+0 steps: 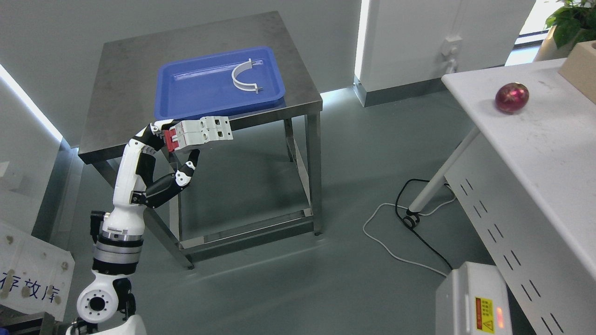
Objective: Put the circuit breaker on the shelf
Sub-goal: 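Hold the breaker raised in the left hand while turning toward the bin shelves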
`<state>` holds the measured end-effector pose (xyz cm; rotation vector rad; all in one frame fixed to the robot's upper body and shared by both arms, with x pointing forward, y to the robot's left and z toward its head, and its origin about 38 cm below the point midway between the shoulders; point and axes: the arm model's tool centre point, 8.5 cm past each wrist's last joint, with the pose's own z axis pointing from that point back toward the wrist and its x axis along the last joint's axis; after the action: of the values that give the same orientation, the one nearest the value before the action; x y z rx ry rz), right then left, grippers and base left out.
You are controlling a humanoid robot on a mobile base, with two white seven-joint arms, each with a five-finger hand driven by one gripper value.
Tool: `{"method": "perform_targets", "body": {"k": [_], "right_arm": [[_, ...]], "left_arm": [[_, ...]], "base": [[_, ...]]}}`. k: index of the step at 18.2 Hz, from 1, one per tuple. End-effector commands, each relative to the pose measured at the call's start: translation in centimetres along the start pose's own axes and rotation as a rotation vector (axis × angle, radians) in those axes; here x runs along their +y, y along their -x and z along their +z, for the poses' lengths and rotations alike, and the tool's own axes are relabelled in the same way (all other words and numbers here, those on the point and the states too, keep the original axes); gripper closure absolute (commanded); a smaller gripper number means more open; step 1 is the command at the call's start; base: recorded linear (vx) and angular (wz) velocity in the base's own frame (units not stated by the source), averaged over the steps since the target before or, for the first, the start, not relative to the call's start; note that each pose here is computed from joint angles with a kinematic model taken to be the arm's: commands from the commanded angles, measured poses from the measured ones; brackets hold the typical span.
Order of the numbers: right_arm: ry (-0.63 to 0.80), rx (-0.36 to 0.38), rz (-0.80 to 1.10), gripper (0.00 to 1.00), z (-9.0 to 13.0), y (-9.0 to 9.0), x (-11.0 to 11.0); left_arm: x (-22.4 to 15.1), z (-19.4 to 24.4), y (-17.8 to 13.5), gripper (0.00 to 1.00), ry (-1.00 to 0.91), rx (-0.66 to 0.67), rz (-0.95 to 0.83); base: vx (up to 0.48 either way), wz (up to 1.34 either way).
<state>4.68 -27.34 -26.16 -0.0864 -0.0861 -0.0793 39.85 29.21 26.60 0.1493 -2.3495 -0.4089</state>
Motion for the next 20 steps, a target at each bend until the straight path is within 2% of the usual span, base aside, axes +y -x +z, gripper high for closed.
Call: {"method": "perform_targets", "body": {"k": [1,10,20], "right_arm": [[0.019,-0.013,0.002,0.0,0.0,0.7,-1.2],[0.019,-0.013,0.001,0.0,0.0,0.7,-1.2],[0.019,-0.014,0.001,0.0,0.0,0.6,-1.2]], "left_arm": [[0.6,0.2,0.3,0.86,0.007,0.019,-0.025],[1.1,0.5,0.2,0.86,-0.008,0.017,-0.029],[3.8,-0.9,-0.7,0.86,-0.091,-0.025,0.003]], "base": [[-0.355,-0.27],[-0.283,0.14],[-0.252,0.23]]}}
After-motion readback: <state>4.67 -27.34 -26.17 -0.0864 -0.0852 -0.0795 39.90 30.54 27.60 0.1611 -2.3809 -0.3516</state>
